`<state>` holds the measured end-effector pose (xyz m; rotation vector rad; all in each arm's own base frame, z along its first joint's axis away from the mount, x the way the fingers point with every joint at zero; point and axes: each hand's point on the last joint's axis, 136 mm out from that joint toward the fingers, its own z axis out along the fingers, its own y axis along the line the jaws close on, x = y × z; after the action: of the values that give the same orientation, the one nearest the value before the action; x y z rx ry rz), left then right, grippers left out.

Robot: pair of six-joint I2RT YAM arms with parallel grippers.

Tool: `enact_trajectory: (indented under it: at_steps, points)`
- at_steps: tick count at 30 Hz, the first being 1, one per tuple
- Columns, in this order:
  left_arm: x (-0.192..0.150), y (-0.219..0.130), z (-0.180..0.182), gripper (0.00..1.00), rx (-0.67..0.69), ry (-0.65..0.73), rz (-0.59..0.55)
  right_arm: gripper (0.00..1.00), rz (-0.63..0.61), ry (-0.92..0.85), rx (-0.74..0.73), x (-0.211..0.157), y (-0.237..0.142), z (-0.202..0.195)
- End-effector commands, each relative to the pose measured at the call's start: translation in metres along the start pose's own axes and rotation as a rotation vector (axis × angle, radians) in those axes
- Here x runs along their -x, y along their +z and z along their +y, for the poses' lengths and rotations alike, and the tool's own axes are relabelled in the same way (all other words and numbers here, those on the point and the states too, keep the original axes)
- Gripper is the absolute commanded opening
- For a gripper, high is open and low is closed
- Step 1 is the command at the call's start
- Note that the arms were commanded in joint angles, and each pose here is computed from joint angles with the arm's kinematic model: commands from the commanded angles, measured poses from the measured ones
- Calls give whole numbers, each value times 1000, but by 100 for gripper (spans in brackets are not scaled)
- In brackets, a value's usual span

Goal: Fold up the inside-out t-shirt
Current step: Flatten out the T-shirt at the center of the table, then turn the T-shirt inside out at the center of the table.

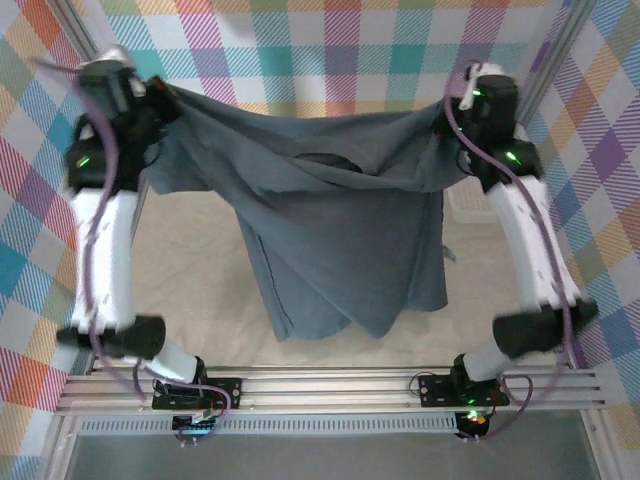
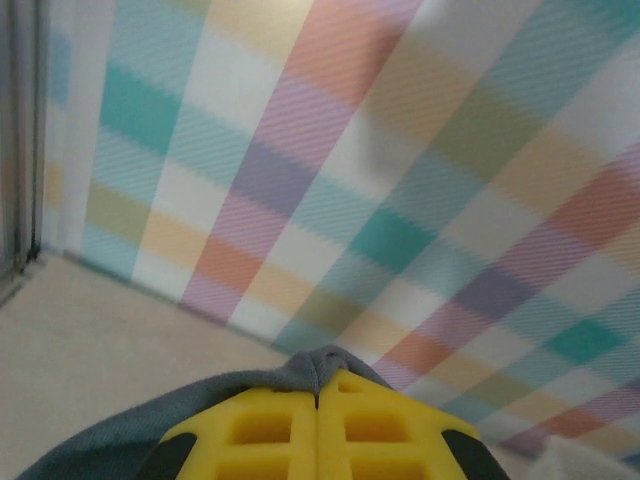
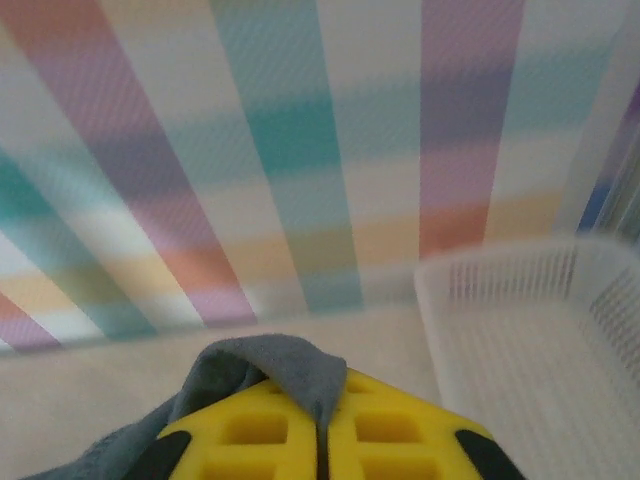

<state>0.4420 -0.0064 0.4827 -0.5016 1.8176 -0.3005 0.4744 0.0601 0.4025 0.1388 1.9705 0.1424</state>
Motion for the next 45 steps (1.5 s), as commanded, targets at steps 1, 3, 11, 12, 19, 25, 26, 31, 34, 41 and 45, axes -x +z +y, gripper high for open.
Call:
enact_trajectory:
  at_steps: [1, 3, 11, 12, 19, 25, 26, 31, 34, 41, 45]
  points:
    - [-25, 76, 23, 32, 55, 13, 42, 52, 244, 104, 92, -49, 54, 3]
    - [-35, 95, 23, 59, 35, 14, 87, 63, 353, 114, 88, -59, 65, 2]
    - [-82, 46, -13, 78, -258, -26, 276, 72, 544, 150, 206, -113, 9, 11]
    - [-97, 31, -25, 79, -325, -31, 309, 72, 558, 198, 195, -129, -5, 8]
    - [-279, -82, -96, 83, -598, 317, 624, 89, 643, 612, -122, -284, -100, -57]
    - [-372, -140, -112, 88, -711, 408, 691, 94, 849, 829, -265, -386, -150, -90]
    - [-378, -147, -115, 89, -726, 410, 688, 93, 874, 836, -237, -395, -151, -86]
    - [-401, -156, -113, 94, -726, 431, 711, 78, 1046, 911, -77, -446, -155, -54]
    - [-409, -154, -107, 95, -701, 467, 737, 78, 1138, 918, -33, -464, -157, -41]
    - [-412, -147, -105, 96, -675, 474, 729, 75, 1230, 825, -20, -467, -150, -29]
    - [-414, -143, -105, 95, -664, 444, 721, 45, 1189, 802, 19, -449, -141, -20]
